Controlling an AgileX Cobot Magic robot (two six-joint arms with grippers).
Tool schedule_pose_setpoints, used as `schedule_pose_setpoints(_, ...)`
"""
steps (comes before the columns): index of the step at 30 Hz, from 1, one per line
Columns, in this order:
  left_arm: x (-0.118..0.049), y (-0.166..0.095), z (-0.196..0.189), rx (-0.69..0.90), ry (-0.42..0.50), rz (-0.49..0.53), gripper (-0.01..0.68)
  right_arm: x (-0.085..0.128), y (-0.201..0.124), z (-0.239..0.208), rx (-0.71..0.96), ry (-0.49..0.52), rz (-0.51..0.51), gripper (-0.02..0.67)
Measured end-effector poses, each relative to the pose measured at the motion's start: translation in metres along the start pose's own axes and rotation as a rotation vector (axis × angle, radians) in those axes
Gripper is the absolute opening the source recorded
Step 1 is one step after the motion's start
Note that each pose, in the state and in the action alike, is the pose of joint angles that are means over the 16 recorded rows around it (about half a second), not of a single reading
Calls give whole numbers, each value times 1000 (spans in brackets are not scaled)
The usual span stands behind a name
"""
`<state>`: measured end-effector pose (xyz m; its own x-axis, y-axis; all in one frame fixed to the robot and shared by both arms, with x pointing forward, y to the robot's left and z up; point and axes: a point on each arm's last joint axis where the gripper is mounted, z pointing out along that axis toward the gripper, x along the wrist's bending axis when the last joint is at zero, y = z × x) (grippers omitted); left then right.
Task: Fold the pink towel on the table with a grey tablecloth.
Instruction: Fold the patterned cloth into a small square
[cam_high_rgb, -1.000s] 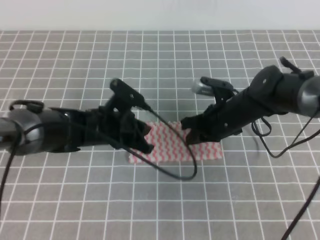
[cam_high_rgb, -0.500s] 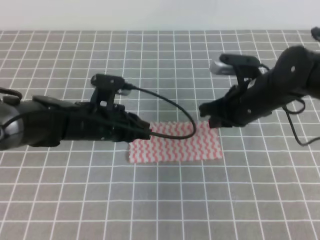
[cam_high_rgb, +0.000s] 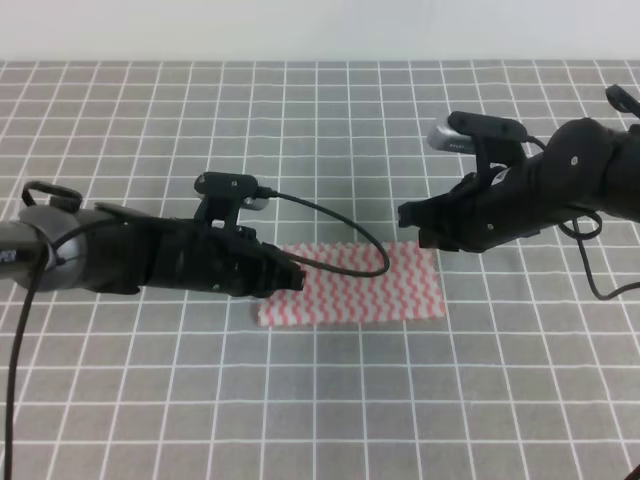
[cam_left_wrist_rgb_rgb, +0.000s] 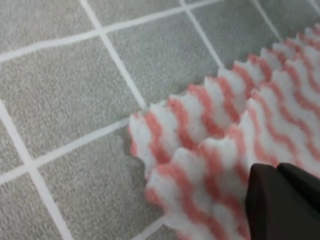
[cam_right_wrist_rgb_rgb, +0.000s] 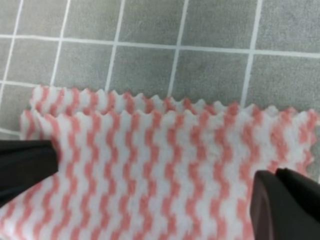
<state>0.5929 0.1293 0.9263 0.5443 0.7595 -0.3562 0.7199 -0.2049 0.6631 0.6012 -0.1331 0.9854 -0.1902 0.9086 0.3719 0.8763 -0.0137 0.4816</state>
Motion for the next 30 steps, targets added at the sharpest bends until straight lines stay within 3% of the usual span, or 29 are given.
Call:
schedule_pose_setpoints(17,3,-3,5,23,11,12,-3,-24,-8,27,103,11,166,239)
schedule_pose_setpoints(30,3,-2,4,20,9,14,-2,-27,-14,39,142,25,184,232)
